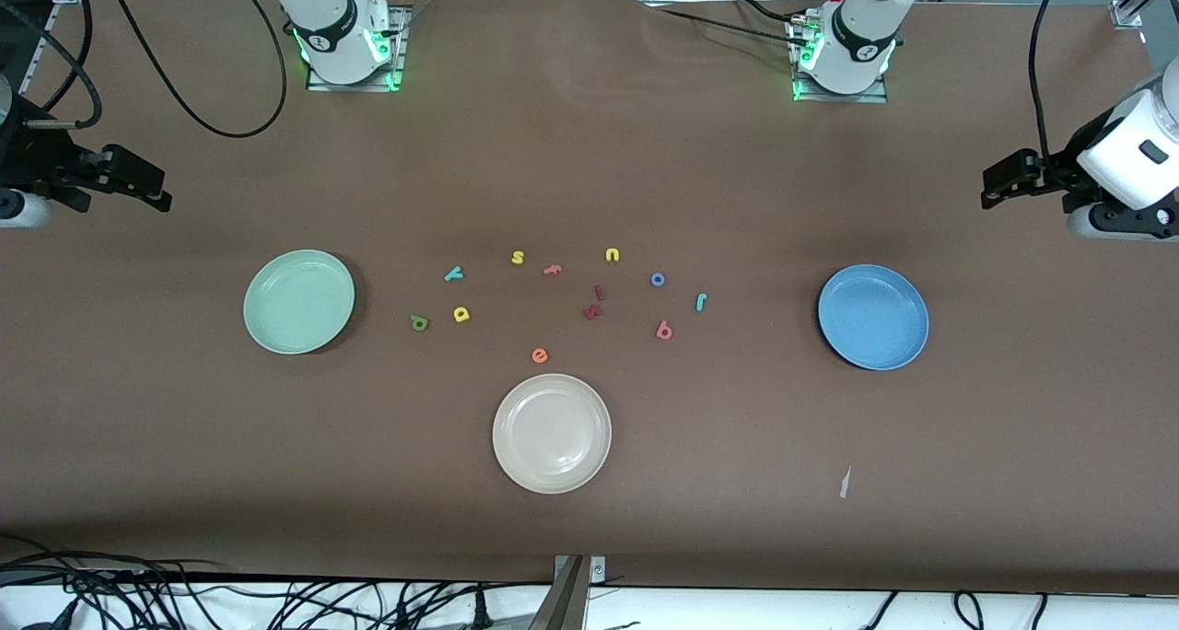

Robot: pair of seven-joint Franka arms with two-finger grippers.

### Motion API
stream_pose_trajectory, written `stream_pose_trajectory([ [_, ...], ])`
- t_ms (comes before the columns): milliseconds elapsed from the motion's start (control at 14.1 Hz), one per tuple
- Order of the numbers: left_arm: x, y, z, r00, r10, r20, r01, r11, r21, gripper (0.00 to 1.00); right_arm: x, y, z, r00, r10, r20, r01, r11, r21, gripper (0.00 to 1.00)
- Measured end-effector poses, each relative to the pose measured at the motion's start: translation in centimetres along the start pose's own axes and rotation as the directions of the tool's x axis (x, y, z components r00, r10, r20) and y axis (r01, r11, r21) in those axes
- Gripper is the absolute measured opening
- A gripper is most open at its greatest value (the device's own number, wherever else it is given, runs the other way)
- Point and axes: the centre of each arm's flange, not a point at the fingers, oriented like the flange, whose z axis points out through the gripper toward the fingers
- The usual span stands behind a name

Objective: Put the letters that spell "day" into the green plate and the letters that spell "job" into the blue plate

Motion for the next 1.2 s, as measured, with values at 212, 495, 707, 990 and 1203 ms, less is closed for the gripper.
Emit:
stream_pose_trajectory([
  [212,0.0,0.0,0.0,1.0,0.0,0.0,0.0,1.0,0.0,1.0,-0.01,0.01,0.16,1.0,0.0,0.003,0.0,1.0,0.0,1.0],
  [495,0.0,0.0,0.0,1.0,0.0,0.0,0.0,1.0,0.0,1.0,-0.01,0.02,0.2,1.0,0.0,0.004,0.0,1.0,0.0,1.0],
  [707,0.0,0.0,0.0,1.0,0.0,0.0,0.0,1.0,0.0,1.0,-0.01,0.02,0.2,1.0,0.0,0.004,0.0,1.0,0.0,1.0],
  [990,0.0,0.0,0.0,1.0,0.0,0.0,0.0,1.0,0.0,1.0,-0.01,0.0,0.19,1.0,0.003,0.004,-0.003,1.0,0.014,1.0],
  [1203,0.0,0.0,0.0,1.0,0.0,0.0,0.0,1.0,0.0,1.0,-0.01,0.44,0.19,1.0,0.013,0.004,-0.013,1.0,0.022,1.0],
])
